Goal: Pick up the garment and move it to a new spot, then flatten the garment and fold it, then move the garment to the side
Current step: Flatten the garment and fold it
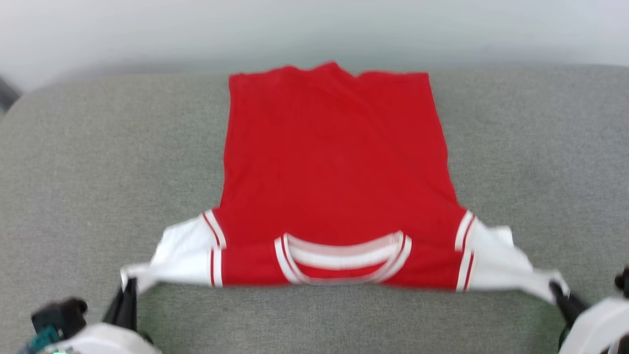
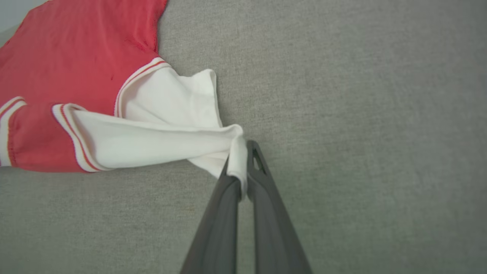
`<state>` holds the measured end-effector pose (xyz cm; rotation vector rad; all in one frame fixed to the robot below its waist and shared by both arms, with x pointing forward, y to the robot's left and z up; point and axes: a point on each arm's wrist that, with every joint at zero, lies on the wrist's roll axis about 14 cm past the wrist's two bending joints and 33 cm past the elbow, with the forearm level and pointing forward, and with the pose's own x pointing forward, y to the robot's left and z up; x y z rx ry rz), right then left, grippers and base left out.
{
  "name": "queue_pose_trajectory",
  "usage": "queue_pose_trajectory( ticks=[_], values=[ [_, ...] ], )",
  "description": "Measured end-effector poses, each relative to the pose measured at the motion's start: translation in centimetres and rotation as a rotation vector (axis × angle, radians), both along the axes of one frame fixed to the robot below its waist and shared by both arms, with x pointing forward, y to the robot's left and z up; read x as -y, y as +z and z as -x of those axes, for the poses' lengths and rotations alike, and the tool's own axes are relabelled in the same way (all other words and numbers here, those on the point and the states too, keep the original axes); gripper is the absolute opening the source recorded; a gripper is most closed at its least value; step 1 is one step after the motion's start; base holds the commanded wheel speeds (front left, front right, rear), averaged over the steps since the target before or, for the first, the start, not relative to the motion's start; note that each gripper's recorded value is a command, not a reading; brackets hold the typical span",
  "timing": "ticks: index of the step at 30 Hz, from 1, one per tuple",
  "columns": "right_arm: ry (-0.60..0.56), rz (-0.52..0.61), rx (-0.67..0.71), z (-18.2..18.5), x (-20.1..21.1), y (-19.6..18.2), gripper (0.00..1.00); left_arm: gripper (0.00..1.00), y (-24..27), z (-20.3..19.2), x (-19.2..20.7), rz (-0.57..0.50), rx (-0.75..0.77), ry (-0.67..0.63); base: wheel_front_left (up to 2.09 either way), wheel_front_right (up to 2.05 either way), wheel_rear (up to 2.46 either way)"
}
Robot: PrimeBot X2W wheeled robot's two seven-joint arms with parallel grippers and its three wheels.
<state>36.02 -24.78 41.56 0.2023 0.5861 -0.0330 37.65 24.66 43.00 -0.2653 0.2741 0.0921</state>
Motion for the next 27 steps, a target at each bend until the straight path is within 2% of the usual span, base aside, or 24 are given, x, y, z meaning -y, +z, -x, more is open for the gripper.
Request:
queue_pose_trajectory(
  ticks=[7, 8, 9, 10, 14, 17, 18, 19, 24, 27],
  values=[
    [-0.055, -0.07, -0.196, 8.7, -0.9, -3.7, 0.02, 0.0, -3.0, 6.5, 0.7, 0.037, -0.157, 0.035, 0.0, 0.0, 0.0],
    [-0.057, -0.075, -0.218, 9.5, -1.1, -4.1, 0.23, 0.0, -3.1, 7.1, 0.9, 0.044, -0.168, 0.035, 0.0, 0.0, 0.0],
    [-0.061, -0.073, -0.231, 10.2, -1.1, -4.4, 0.49, 0.0, -3.3, 7.5, 1.1, 0.051, -0.176, 0.033, 0.0, 0.0, 0.0],
    [-0.063, -0.075, -0.248, 10.8, -1.2, -4.6, 1.0, 0.0, -3.4, 7.9, 1.3, 0.054, -0.183, 0.032, 0.0, 0.0, 0.0],
    [-0.05, -0.082, -0.227, 10.4, -1.9, -4.2, 1.0, 0.0, -3.2, 8.1, 2.0, 0.062, -0.191, 0.016, 0.0, 0.0, 0.0],
    [-0.052, -0.063, -0.117, 7.5, -1.6, -2.1, 1.0, 0.0, -2.9, 7.8, 2.4, 0.06, -0.185, 0.0, 0.0, 0.0, 0.0],
    [-0.054, -0.055, -0.075, 6.2, -1.4, -1.2, 1.0, 0.0, -2.7, 7.7, 2.4, 0.056, -0.181, -0.005, 0.0, 0.0, 0.0],
    [-0.059, -0.028, 0.051, 1.9, -0.9, 1.4, 1.0, 0.0, -2.0, 6.7, 2.6, 0.042, -0.155, -0.02, 0.0, 0.0, 0.0],
    [-0.036, -0.007, 0.174, -6.1, -0.9, 4.6, 1.0, 0.0, -0.4, 4.1, 3.0, 0.016, -0.091, -0.049, 0.0, 0.0, 0.0],
    [-0.016, -0.01, 0.188, -10.8, -1.3, 5.4, 1.0, 0.0, 0.5, 2.3, 3.8, 0.013, -0.05, -0.079, 0.0, 0.0, 0.0]
  ],
)
